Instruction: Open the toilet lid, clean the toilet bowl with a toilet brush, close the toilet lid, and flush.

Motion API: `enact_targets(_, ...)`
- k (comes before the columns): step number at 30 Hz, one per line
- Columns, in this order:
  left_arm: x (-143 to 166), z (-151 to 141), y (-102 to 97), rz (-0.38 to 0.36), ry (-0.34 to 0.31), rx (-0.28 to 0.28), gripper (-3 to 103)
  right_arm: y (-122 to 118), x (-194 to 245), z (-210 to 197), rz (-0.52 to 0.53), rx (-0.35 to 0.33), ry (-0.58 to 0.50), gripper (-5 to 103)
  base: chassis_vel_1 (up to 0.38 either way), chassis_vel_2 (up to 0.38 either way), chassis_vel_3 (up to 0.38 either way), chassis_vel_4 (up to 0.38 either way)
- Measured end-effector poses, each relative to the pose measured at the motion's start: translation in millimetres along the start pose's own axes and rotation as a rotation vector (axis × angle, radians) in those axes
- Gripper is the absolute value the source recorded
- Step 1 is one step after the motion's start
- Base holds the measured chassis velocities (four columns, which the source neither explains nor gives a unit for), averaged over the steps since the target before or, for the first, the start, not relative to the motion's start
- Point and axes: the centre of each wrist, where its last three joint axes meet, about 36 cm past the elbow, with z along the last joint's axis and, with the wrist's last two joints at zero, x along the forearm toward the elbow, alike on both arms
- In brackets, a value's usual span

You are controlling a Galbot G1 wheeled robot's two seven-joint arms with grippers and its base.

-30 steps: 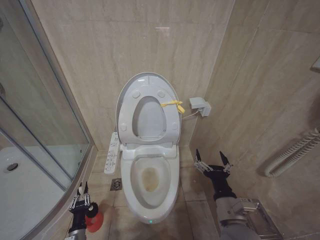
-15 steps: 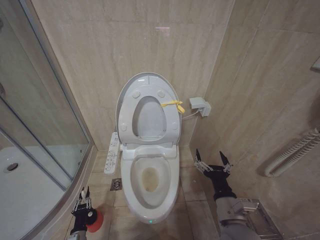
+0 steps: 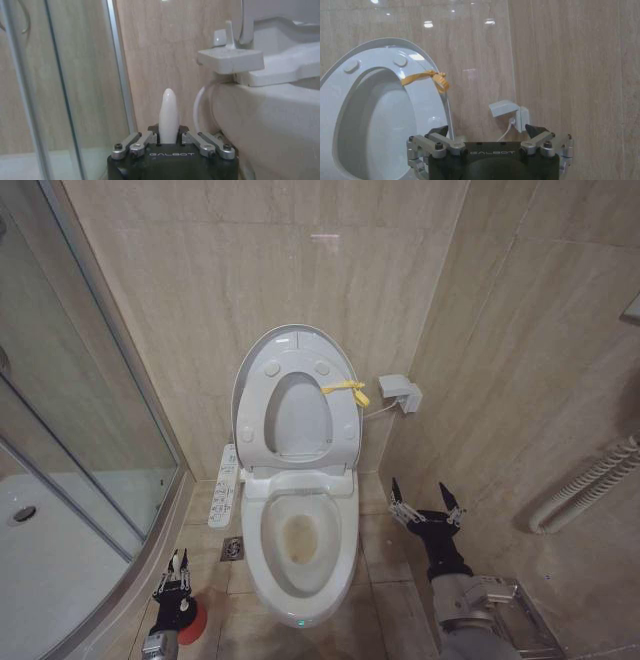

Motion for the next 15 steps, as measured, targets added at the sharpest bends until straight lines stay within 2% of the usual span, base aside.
enact_targets(6, -3.0, 11.1, 2.5, 0.031, 0.036, -0.004, 22, 0.0, 0.0, 0.0, 0.000, 0.000, 0.000, 100, 0.000, 0.000, 0.000, 0.000)
enact_targets(15, 0.5, 25.4, 5.3, 0.124, 0.089, -0.018, 22, 0.0, 0.0, 0.0, 0.000, 0.000, 0.000, 100, 0.000, 0.000, 0.000, 0.000)
